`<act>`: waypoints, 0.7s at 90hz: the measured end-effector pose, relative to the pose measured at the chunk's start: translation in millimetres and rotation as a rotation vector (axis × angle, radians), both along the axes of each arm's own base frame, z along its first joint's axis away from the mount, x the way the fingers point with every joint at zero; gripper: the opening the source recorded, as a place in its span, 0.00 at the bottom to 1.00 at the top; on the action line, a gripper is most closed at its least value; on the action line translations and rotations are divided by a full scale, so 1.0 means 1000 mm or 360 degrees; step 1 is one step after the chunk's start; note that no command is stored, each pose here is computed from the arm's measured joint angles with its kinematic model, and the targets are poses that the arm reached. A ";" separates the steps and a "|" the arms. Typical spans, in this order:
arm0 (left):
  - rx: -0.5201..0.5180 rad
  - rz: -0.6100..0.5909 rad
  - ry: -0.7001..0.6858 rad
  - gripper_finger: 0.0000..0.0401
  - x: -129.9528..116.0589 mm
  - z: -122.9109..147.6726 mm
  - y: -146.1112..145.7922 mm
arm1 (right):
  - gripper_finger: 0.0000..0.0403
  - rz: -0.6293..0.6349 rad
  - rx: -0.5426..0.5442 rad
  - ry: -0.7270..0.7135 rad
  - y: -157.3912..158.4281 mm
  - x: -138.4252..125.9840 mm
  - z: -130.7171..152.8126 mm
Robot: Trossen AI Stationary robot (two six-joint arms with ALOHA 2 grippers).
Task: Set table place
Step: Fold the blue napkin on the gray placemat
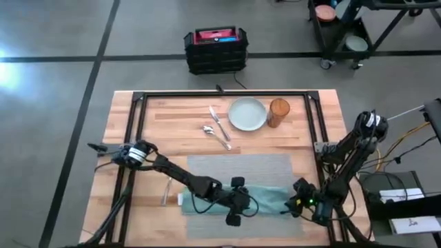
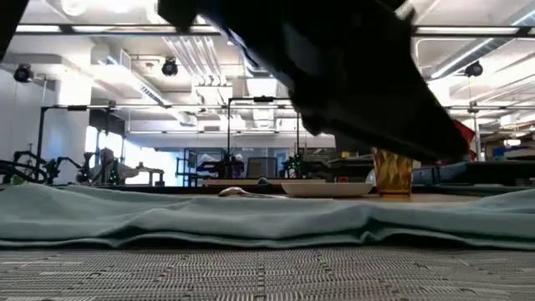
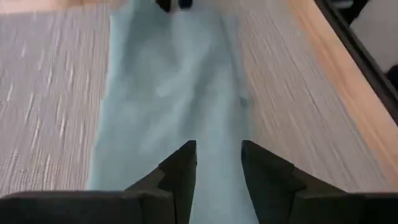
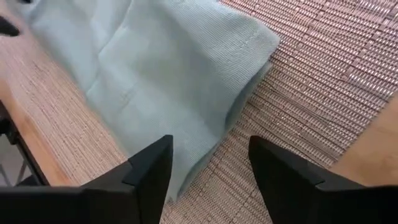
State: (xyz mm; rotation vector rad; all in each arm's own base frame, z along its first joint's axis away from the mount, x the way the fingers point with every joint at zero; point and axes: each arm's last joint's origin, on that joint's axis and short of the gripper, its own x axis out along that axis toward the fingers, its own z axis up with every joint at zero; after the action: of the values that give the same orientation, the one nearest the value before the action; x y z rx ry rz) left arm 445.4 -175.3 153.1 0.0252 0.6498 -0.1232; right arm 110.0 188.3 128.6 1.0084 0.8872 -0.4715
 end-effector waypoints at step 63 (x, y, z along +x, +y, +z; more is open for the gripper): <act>-0.0050 0.0050 -0.0095 0.28 0.022 -0.036 0.021 | 0.46 -0.0133 0.0069 -0.0097 0.003 0.015 -0.006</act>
State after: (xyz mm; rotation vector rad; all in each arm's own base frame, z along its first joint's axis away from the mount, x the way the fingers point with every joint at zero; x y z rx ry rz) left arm 467.6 -154.2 116.7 -0.0119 0.5885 -0.1019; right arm 125.4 191.1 122.1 1.0973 0.8062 -0.4909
